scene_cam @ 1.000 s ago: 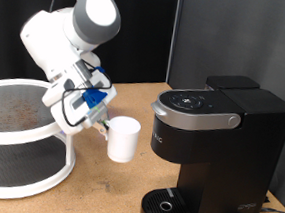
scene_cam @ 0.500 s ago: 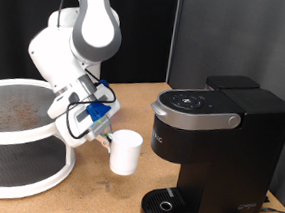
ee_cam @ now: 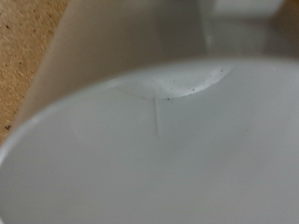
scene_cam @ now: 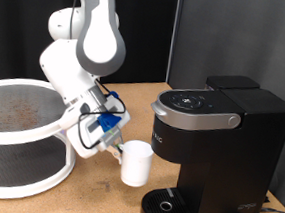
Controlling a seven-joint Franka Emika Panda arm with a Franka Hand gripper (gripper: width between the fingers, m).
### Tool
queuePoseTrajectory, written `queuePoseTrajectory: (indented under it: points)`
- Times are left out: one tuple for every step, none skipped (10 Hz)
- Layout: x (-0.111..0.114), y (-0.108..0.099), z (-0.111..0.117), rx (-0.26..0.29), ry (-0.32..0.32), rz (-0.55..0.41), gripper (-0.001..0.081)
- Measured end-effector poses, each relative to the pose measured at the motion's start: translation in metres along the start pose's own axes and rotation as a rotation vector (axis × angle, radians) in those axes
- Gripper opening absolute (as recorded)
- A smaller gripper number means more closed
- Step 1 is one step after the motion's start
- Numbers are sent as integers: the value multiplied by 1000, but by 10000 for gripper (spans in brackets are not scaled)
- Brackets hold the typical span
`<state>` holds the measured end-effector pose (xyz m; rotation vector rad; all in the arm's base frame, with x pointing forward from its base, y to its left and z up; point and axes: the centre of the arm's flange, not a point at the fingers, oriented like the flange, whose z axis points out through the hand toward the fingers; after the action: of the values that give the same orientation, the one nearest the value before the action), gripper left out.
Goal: Make a cup of coffee with the keurig machine
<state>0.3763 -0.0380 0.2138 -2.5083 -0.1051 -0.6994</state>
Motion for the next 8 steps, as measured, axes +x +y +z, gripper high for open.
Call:
queuePoseTrajectory:
  points:
    - [3,-3,9,10,3,-3,75]
    - [6,-7,17,16,1,-5,75]
    - [8,-10,24,19,1,-10,75]
    - [10,-13,31,19,3,-13,75]
    - [12,-16,37,19,5,-13,75]
    - [14,-19,43,21,12,-17,75]
    - [15,-22,49,24,20,-19,75]
    - [16,-24,53,24,23,-17,75]
